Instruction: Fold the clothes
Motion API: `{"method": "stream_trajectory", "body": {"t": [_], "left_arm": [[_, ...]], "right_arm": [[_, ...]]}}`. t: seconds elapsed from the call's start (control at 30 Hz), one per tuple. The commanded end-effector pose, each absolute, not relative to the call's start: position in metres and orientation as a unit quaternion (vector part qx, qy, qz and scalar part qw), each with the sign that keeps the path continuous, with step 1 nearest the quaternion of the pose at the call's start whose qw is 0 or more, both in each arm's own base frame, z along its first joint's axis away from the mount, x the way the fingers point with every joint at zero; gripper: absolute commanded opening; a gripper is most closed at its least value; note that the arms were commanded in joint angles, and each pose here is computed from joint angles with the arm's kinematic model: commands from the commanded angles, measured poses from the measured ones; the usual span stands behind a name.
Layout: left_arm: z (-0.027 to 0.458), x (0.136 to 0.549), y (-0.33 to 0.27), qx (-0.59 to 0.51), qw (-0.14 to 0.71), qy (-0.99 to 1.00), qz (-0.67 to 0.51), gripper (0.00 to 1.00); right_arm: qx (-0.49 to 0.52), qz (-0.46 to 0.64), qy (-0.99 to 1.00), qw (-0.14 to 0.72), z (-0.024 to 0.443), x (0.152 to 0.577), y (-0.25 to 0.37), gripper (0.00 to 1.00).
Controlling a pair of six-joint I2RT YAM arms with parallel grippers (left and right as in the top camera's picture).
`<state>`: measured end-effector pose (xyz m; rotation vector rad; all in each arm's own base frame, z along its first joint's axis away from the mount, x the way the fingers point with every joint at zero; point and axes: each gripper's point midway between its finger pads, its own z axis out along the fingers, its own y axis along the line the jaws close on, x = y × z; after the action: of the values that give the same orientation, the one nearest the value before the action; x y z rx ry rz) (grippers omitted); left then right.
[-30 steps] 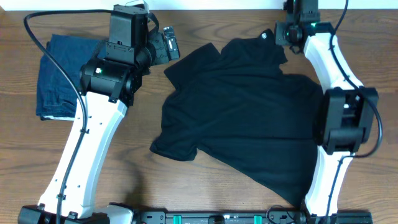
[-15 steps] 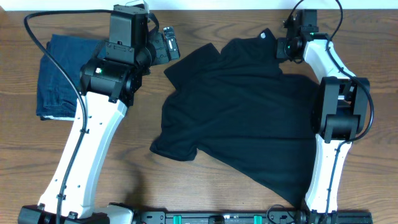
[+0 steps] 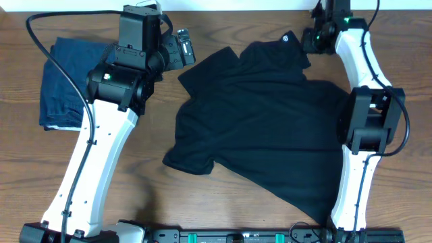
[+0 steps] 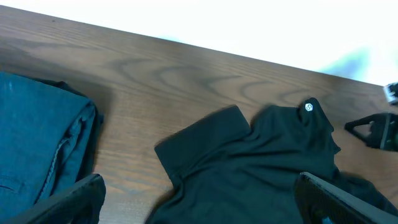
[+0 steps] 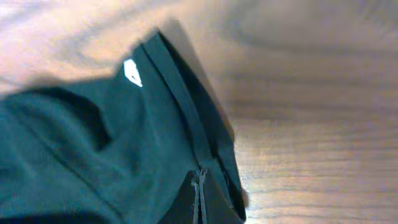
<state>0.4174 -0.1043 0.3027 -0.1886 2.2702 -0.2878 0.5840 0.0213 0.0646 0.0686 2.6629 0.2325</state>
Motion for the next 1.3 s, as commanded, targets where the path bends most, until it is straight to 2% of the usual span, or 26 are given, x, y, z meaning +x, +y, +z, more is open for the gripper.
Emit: {"method": "stream_trajectory", "body": {"t": [0.0, 0.27, 0.5, 0.9, 1.27], "left_arm": [[0.305, 0.417, -0.101, -0.075, 0.414, 0.901, -0.108, 0.98], [0.305, 0.417, -0.101, -0.075, 0.414, 0.901, -0.108, 0.98], [0.305, 0.417, -0.101, -0.075, 0.414, 0.901, -0.108, 0.98], [0.305, 0.417, -0.101, -0.075, 0.414, 0.901, -0.108, 0.98], [0.305, 0.417, -0.101, -0.075, 0.414, 0.901, -0.108, 0.98]], "right_arm": [[0.032, 0.089, 0.968, 0.234, 0.076, 0.585, 0.02, 0.01], [0.068, 0.091, 0.98, 0.162, 0.03, 0.554, 0.02, 0.01], [0.068, 0.091, 0.981, 0.157, 0.005, 0.548, 0.02, 0.01], [0.066, 0.037, 0.978, 0.194, -0.023, 0.555, -0.002, 0.01], [0.064, 0.02, 0.953, 0.295, -0.008, 0.599, -0.024, 0.01]]}}
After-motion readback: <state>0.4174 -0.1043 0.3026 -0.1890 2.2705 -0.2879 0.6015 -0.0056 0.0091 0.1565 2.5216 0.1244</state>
